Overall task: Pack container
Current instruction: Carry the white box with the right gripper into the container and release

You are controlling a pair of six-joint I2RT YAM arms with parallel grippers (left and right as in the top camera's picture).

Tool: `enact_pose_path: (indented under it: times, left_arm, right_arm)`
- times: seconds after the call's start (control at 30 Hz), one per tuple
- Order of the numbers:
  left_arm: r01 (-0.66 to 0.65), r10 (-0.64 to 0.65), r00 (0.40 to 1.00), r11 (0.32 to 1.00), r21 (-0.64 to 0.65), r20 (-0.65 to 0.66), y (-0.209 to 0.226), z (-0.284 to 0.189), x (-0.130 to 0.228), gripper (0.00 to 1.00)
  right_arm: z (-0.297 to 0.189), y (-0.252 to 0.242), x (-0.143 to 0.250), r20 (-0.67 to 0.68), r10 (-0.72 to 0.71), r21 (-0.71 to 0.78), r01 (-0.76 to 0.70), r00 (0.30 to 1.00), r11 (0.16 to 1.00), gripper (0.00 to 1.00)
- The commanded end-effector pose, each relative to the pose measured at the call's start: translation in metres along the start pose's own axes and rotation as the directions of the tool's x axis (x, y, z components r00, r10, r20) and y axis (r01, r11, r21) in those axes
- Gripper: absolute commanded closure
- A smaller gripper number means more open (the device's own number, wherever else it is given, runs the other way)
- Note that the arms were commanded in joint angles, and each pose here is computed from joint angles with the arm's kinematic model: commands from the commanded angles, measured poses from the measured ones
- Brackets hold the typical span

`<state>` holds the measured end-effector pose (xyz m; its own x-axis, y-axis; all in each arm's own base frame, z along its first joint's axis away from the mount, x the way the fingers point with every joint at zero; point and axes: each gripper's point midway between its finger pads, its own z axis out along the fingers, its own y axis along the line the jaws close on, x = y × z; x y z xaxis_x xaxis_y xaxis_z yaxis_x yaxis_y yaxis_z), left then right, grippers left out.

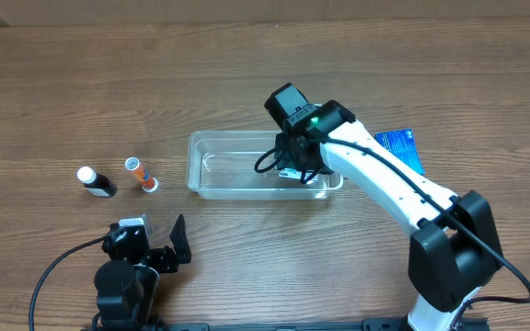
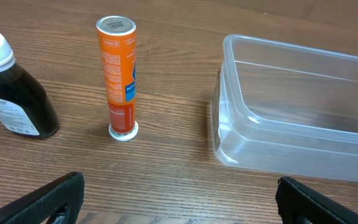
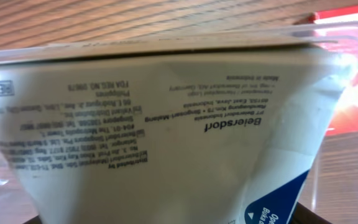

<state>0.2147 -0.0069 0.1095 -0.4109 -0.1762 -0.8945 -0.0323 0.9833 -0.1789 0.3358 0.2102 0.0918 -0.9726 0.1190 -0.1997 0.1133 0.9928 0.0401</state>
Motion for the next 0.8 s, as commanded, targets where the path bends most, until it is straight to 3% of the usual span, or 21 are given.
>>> enact_pose_path:
  times: [0.0, 0.13, 0.3, 0.53, 0.67, 0.77]
  left_arm:
    - [-0.026, 0.026, 1.0, 1.0, -0.004, 0.01, 0.0, 0.0, -0.001, 0.0]
    - [-0.026, 0.026, 1.0, 1.0, -0.004, 0.01, 0.0, 0.0, -0.001, 0.0]
    - [-0.026, 0.026, 1.0, 1.0, -0.004, 0.01, 0.0, 0.0, -0.001, 0.0]
    - [-0.026, 0.026, 1.0, 1.0, -0.004, 0.011, 0.0, 0.0, -0.001, 0.0]
    - [-0.026, 0.026, 1.0, 1.0, -0.004, 0.011, 0.0, 0.0, -0.001, 0.0]
    - [-0.026, 0.026, 1.0, 1.0, -0.004, 0.01, 0.0, 0.0, -0.001, 0.0]
  right_arm:
    - [-0.008, -0.011, 0.0, 0.009, 0.046, 0.032, -0.046, 0.999, 0.998, 0.3]
    - [0.009, -0.024, 0.008, -0.006, 0.048, 0.07, -0.047, 0.999, 0.996, 0.25]
    - [0.028, -0.027, 0.01, 0.01, -0.116, 0.072, 0.115, 0.993, 0.991, 0.2]
    - [0.019, -0.03, -0.009, 0.074, -0.216, 0.129, 0.205, 0.974, 0.97, 0.19]
    - [-0.027, -0.014, -0.033, 0.14, -0.27, 0.099, 0.257, 0.953, 0.961, 0.19]
    - [-0.099, -0.008, -0.056, 0.233, -0.23, 0.03, 0.229, 0.945, 0.973, 0.14]
